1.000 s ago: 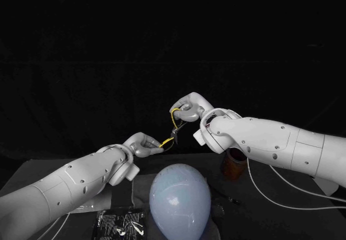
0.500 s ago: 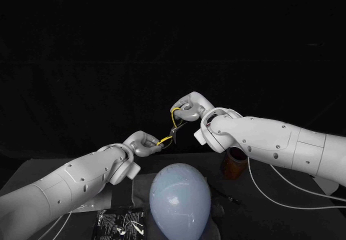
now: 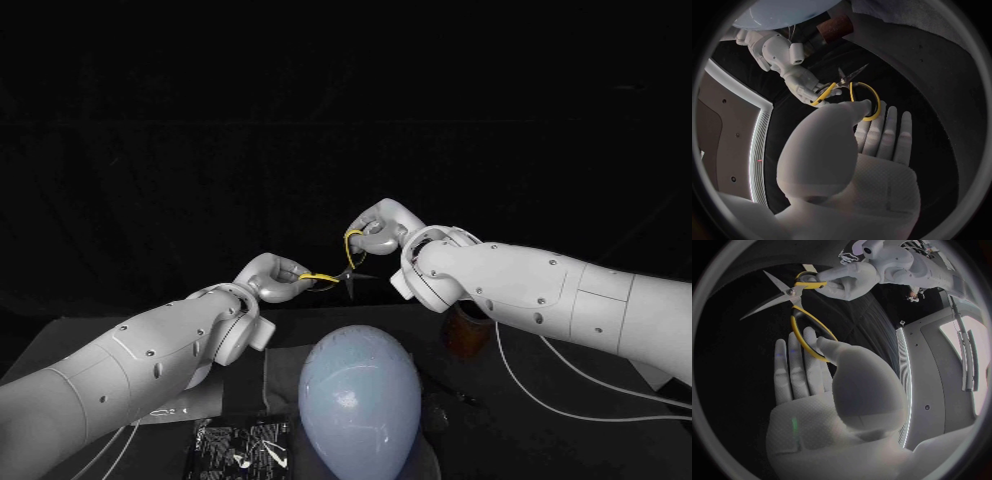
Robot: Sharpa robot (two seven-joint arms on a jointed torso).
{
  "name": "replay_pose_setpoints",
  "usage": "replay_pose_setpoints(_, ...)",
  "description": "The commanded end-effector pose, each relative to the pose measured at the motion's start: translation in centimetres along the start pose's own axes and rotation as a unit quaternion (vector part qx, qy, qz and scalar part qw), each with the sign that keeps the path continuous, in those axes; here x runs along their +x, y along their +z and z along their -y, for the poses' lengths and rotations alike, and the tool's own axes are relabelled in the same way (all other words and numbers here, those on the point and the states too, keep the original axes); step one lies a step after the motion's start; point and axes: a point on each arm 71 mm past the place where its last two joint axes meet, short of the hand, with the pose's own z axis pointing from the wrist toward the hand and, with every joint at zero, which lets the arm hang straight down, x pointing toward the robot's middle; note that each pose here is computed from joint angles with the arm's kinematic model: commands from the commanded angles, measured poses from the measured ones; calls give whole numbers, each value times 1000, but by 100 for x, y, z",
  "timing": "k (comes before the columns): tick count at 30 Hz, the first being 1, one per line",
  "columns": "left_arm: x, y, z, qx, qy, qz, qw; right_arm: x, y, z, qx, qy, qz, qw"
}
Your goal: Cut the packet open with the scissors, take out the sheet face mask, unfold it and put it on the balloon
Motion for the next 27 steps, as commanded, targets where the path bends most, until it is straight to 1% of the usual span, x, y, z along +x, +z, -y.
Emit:
replay_pose_setpoints(1,-22,9,76,18,-19,26,999,69,6,20,-3,-19,-17,1000)
replay_pose_setpoints(5,21,19,128,23,-24,24,999,135,9,38,-2,-21,-21,1000)
replay_pose_setpoints(8,90,34,184,29,-28,18,999,180,15,31,-3,-22,-22,1000)
replay_pose_setpoints(13,240,65,294,39,-34,8,999,230,19,5,-7,-22,-23,999)
replay_pose_setpoints(18,343,94,364,41,-36,7,998,264,9,-35,-16,-19,-22,999)
replay_pose_setpoints(22,377,108,393,41,-36,12,998,280,2,-58,-22,-14,-22,999)
replay_pose_setpoints(27,387,125,422,39,-37,25,998,295,-9,-75,-27,-7,-25,999)
